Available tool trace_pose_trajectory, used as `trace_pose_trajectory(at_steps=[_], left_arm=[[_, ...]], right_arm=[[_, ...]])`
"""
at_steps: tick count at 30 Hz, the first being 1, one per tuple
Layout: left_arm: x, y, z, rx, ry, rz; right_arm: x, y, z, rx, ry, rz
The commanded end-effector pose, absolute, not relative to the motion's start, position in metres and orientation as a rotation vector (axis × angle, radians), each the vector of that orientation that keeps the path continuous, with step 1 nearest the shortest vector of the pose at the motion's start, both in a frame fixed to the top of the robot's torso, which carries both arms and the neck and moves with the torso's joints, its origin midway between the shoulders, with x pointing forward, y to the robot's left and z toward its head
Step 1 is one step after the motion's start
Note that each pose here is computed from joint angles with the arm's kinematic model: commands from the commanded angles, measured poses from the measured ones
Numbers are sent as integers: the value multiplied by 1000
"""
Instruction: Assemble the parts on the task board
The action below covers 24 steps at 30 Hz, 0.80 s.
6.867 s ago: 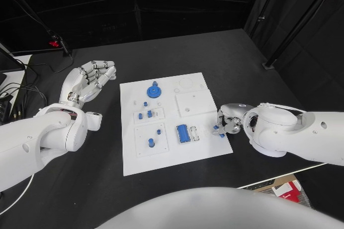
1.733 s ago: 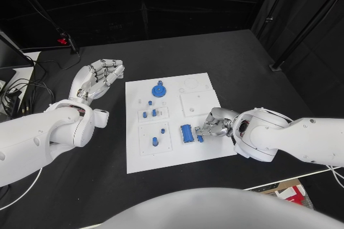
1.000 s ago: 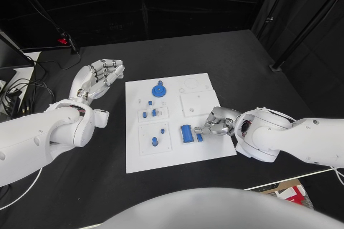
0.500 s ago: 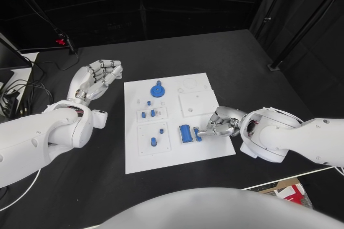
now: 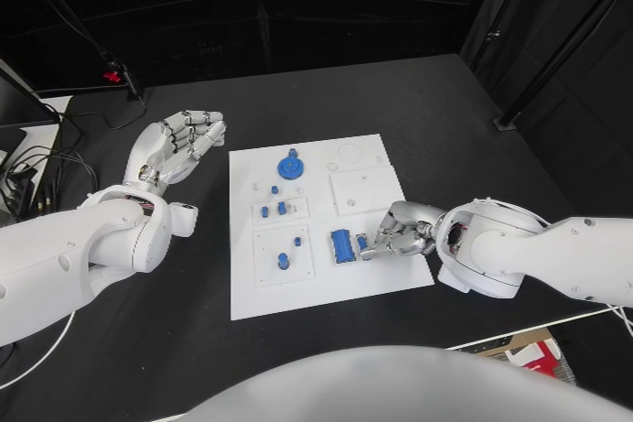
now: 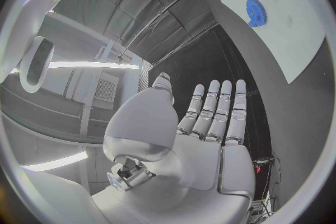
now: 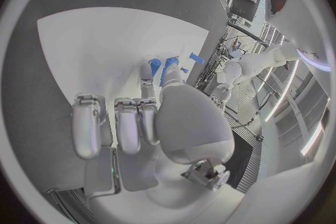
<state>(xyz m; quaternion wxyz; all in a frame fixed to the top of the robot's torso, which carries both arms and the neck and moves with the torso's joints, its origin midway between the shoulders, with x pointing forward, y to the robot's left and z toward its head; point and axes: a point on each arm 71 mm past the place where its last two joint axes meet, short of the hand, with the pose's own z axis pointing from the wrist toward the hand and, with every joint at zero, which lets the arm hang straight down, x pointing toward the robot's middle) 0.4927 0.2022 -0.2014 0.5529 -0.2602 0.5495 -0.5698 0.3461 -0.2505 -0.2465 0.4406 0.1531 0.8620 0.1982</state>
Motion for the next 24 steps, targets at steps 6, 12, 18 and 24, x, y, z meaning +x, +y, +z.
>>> trace_pose_trajectory(at_steps=[6,12,18,24], left_arm=[[493,201,-200,-610,1297,-1359],[493,200,-200,-610,1298,-1360],[493,200,-200,-610,1298,-1361],[493,199,-200,-610,1299,-1361]], right_arm=[[349,-249,-250,339,2163,434],[352,-249,-251,329,2155,421],[355,-248,-252,329,2147,417],[357,-248,-253,330,2146,413]])
